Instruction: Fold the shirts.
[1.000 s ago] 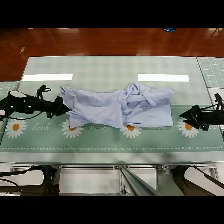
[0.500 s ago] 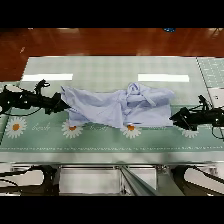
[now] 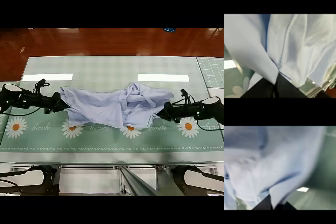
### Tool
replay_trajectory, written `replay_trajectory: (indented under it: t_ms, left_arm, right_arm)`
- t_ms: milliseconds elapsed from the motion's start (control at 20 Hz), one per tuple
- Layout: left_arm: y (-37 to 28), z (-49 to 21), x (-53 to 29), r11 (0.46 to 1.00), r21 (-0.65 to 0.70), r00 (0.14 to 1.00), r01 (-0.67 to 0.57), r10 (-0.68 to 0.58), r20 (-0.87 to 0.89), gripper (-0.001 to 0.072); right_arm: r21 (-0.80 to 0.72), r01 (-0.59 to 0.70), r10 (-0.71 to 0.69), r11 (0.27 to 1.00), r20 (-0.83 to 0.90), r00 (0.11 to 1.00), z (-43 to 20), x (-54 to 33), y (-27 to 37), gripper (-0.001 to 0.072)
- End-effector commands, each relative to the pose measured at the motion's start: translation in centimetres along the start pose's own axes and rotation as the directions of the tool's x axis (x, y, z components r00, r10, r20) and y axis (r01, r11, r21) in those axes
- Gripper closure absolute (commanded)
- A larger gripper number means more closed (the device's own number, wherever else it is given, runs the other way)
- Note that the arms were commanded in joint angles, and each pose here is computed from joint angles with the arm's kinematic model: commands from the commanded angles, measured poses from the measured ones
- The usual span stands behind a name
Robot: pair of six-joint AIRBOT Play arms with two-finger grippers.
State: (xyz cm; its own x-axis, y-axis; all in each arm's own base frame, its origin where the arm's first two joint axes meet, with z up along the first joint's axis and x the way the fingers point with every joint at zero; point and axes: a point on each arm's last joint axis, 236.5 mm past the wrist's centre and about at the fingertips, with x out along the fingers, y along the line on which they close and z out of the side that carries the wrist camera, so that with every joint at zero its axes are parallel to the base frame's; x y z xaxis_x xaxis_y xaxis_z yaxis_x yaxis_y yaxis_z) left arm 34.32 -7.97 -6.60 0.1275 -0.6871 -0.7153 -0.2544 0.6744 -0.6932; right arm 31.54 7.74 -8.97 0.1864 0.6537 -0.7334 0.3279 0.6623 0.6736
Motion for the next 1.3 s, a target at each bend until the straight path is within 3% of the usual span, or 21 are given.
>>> replay_trajectory:
  t_ms: [0, 200, 450, 700, 950, 1250]
  left_arm:
    - [-1.5, 1.0, -2.5, 0.999, 0.041, 0.999, 0.036, -0.037, 0.015, 0.0687]
    - [-9.4, 5.4, -11.7, 0.966, 0.219, 0.968, 0.135, -0.176, 0.178, 0.0687]
    - [-20.2, 6.5, -26.0, 0.889, 0.458, 0.84, -0.018, -0.235, 0.489, 0.0687]
    - [-29.9, -0.8, -35.3, 0.757, 0.618, 0.681, -0.214, -0.338, 0.65, 0.0687]
    - [-33.4, -10.4, -41.0, 0.676, 0.563, 0.471, -0.475, -0.345, 0.812, 0.0687]
    - [-33.5, -20.2, -43.5, 0.63, 0.44, 0.291, -0.64, -0.331, 0.898, 0.0687]
  right_arm:
    - [-0.114, -0.074, 0.078, 0.991, 0.029, 0.997, 2.2, -2.4, 5.1, 0.0688]
    - [-0.336, -0.054, 0.142, 0.94, 0.245, 0.959, 8.2, -12.0, 15.0, 0.0689]
    - [-0.574, 0.06, 0.253, 0.817, 0.449, 0.857, 8.8, -25.0, 26.9, 0.0688]
    - [-0.709, 0.184, 0.396, 0.68, 0.567, 0.722, 1.8, -34.4, 34.4, 0.0689]
    - [-0.688, 0.403, 0.424, 0.603, 0.705, 0.569, -7.2, -40.8, 35.7, 0.0688]
    - [-0.522, 0.58, 0.327, 0.625, 0.85, 0.413, -15.3, -45.0, 31.9, 0.0688]
